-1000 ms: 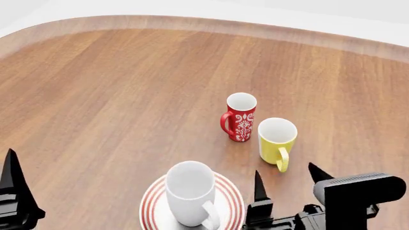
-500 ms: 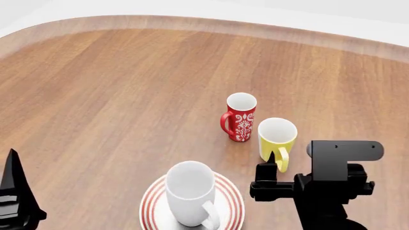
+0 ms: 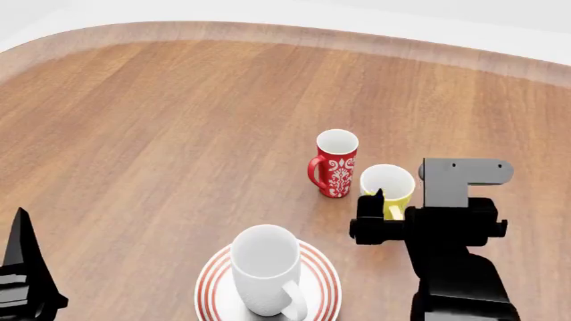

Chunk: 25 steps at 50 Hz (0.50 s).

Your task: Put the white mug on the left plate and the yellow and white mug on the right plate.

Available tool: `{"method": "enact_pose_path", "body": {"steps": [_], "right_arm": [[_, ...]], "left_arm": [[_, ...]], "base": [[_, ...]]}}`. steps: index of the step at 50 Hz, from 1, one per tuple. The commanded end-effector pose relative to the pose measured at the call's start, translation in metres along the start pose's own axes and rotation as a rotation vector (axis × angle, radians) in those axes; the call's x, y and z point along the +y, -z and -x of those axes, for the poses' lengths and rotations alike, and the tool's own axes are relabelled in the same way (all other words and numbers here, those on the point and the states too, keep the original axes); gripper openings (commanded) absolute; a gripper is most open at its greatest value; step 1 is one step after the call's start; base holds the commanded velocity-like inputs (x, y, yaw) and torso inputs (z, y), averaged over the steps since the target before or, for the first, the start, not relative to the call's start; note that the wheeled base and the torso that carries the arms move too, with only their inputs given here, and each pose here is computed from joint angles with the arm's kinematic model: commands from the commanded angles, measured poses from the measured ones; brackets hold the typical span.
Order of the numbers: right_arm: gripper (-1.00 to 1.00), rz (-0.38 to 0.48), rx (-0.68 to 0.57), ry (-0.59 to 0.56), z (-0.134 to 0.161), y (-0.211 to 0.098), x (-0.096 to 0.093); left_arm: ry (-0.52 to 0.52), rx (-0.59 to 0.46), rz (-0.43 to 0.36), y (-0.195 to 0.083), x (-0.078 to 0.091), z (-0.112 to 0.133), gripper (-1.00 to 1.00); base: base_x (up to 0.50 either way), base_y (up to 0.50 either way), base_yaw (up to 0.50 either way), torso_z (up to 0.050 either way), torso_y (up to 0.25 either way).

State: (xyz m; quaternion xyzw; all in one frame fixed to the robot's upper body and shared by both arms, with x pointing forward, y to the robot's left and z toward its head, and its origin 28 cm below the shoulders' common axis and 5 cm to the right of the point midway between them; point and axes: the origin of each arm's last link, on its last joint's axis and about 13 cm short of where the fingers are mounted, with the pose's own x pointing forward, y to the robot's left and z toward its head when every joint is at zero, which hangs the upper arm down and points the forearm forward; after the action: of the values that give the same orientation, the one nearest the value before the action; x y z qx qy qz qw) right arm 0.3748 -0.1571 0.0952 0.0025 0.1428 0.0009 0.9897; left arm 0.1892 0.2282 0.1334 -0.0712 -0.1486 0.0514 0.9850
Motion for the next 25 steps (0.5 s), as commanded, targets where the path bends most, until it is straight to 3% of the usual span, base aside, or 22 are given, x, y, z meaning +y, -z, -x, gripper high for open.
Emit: {"method": "enact_pose_path", "body": {"steps": [1, 10, 15, 25], "right_arm": [[1.00, -0.015, 0.049, 0.002, -0.022, -0.024, -0.001], [1.00, -0.022, 0.060, -0.005, -0.022, -0.039, -0.001], [1.00, -0.018, 0.068, -0.004, -0.021, -0.039, -0.008], [1.00, -0.022, 0.076, -0.003, -0.023, -0.043, 0.004]], "left_arm": [[0.021, -0.015, -0.006, -0.001, -0.003, 0.002, 1.00], [0.037, -0.030, -0.002, -0.001, -0.010, 0.009, 1.00], [0.058, -0.030, 0.032, -0.005, -0.010, 0.012, 1.00], [0.067, -0.041, 0.013, -0.004, -0.002, 0.005, 1.00]], "base": [[0.00, 0.00, 0.00, 0.000, 0.000], [0.00, 0.00, 0.00, 0.000, 0.000], [0.00, 0.00, 0.00, 0.018, -0.227], [0.00, 0.00, 0.00, 0.002, -0.015]]}}
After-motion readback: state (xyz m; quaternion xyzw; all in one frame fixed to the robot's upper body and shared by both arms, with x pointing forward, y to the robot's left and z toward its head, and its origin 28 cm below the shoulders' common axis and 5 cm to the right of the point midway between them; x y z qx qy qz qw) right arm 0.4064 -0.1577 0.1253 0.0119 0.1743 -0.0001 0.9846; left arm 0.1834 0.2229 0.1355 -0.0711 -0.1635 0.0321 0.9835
